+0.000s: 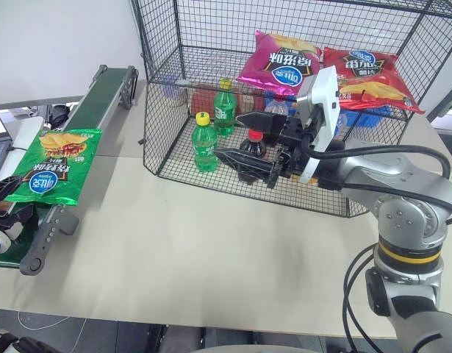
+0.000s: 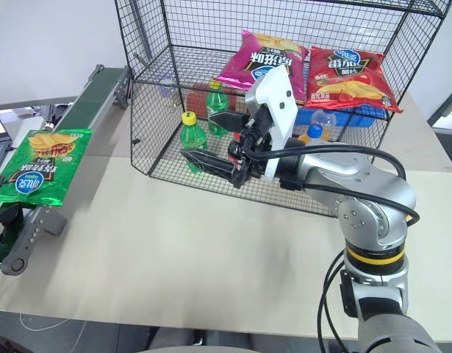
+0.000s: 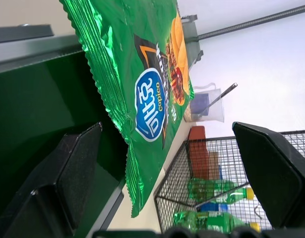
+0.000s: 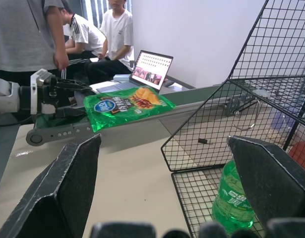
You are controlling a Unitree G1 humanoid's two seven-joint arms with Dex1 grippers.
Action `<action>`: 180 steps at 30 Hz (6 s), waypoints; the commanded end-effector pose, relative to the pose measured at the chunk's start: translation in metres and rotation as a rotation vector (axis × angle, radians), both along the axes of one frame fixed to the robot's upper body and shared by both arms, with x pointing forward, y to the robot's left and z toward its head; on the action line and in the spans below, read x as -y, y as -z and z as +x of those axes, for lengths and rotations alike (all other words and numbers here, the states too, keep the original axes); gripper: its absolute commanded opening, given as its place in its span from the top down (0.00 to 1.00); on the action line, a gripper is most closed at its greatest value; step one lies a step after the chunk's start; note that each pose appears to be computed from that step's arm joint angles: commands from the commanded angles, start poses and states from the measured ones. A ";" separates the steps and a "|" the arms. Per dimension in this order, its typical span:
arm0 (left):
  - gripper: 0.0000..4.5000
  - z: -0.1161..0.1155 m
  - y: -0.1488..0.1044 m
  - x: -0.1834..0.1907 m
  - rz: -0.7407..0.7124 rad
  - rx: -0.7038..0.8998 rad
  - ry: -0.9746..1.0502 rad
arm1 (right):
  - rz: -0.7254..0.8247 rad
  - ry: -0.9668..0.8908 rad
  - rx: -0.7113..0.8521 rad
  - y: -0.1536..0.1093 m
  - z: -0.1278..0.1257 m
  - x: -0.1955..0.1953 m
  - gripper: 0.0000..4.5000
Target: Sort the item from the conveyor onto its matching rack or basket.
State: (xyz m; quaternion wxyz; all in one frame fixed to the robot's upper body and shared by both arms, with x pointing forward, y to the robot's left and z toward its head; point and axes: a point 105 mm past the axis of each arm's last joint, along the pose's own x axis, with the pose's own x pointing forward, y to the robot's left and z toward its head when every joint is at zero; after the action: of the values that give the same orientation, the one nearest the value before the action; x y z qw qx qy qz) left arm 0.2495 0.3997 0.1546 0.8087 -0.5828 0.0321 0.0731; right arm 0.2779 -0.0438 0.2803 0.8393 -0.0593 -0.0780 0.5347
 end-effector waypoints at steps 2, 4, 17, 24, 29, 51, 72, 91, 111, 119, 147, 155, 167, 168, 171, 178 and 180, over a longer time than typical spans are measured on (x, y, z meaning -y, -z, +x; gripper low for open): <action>0.00 0.006 0.004 0.011 0.003 -0.030 0.052 | 0.020 -0.016 0.063 -0.017 -0.006 -0.004 0.01; 0.00 0.007 0.001 0.012 0.006 -0.015 0.061 | 0.022 -0.016 0.064 -0.018 -0.006 -0.004 0.01; 0.00 0.016 -0.017 0.011 0.004 0.077 0.047 | 0.024 -0.009 0.067 -0.014 -0.006 -0.001 0.01; 0.00 0.018 -0.021 0.006 0.018 0.097 0.012 | 0.023 -0.004 0.068 -0.014 -0.005 0.000 0.01; 0.28 0.017 -0.025 0.006 0.031 0.124 0.003 | 0.023 -0.002 0.071 -0.015 -0.005 0.001 0.00; 0.98 0.030 -0.141 0.164 0.315 0.571 0.578 | 0.047 0.030 0.175 -0.041 -0.009 0.017 0.00; 0.98 0.083 -0.212 0.255 0.103 0.874 0.874 | 0.179 0.336 0.310 -0.069 -0.013 0.048 0.00; 0.98 0.121 -0.245 0.270 0.067 1.057 0.754 | 0.190 0.341 0.322 -0.071 -0.014 0.045 0.00; 0.98 0.150 -0.186 0.268 0.096 0.886 0.668 | 0.197 0.350 0.314 -0.070 -0.014 0.046 0.00; 0.98 0.138 -0.199 0.268 0.069 0.901 0.660 | 0.206 0.334 0.304 -0.069 -0.012 0.044 0.00; 0.98 0.174 -0.212 0.283 0.044 0.945 0.554 | 0.220 0.332 0.311 -0.072 -0.014 0.043 0.00; 0.98 0.159 -0.176 0.274 0.071 0.810 0.564 | 0.220 0.330 0.303 -0.070 -0.013 0.043 0.00; 0.98 0.117 -0.135 0.273 0.063 0.570 0.527 | 0.167 0.336 0.288 -0.058 -0.006 0.040 0.00; 0.98 0.115 -0.131 0.274 0.064 0.534 0.512 | 0.168 0.336 0.287 -0.057 -0.006 0.040 0.00; 0.98 0.112 -0.126 0.277 0.051 0.470 0.476 | 0.169 0.334 0.287 -0.057 -0.005 0.040 0.00; 0.98 0.122 -0.136 0.288 0.037 0.445 0.405 | 0.175 0.337 0.290 -0.059 -0.003 0.041 0.00; 0.98 0.132 -0.139 0.284 0.011 0.430 0.353 | 0.175 0.340 0.294 -0.059 -0.004 0.041 0.00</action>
State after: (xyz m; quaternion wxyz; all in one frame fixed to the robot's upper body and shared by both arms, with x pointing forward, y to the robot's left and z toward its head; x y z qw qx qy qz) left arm 0.3784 0.1136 0.2790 0.8032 -0.5603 -0.0146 -0.2018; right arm 0.2807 -0.0828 0.3256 0.9053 -0.0728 -0.1969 0.3693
